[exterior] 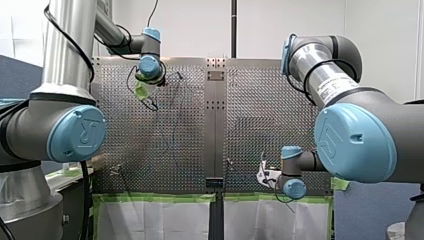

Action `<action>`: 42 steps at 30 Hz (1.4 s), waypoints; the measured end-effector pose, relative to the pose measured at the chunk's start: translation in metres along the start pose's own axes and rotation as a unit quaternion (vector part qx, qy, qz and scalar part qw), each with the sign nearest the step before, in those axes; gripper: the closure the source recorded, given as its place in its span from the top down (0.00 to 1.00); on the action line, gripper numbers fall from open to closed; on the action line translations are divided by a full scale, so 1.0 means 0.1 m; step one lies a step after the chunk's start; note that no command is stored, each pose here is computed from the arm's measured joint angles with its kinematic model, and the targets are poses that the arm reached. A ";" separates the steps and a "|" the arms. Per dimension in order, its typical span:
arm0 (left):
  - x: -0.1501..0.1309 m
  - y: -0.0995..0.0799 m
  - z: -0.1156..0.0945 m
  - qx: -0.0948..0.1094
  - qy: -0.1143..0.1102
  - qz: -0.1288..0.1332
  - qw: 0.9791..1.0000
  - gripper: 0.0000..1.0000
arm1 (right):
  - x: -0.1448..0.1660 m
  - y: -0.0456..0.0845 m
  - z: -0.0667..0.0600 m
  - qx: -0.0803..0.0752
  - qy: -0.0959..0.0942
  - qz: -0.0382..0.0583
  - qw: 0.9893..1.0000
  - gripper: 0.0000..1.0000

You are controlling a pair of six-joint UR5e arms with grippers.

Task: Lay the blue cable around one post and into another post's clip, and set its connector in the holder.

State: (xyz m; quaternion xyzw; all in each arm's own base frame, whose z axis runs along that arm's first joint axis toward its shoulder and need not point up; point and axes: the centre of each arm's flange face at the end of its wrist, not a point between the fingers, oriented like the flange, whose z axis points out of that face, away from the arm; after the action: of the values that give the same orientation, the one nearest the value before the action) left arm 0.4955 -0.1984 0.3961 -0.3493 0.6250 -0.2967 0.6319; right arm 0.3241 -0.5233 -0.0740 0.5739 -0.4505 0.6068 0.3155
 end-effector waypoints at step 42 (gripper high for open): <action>0.70 0.38 -1.14 0.068 0.032 0.116 0.990 1.00 | -0.02 0.01 -0.02 -0.003 -0.008 0.009 1.000 0.00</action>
State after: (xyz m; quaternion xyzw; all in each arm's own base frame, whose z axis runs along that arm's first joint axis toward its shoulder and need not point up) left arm 0.3829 -0.2414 0.3270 -0.2209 0.6592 -0.2747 0.6642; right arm 0.3230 -0.5218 -0.0759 0.5734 -0.4604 0.6036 0.3080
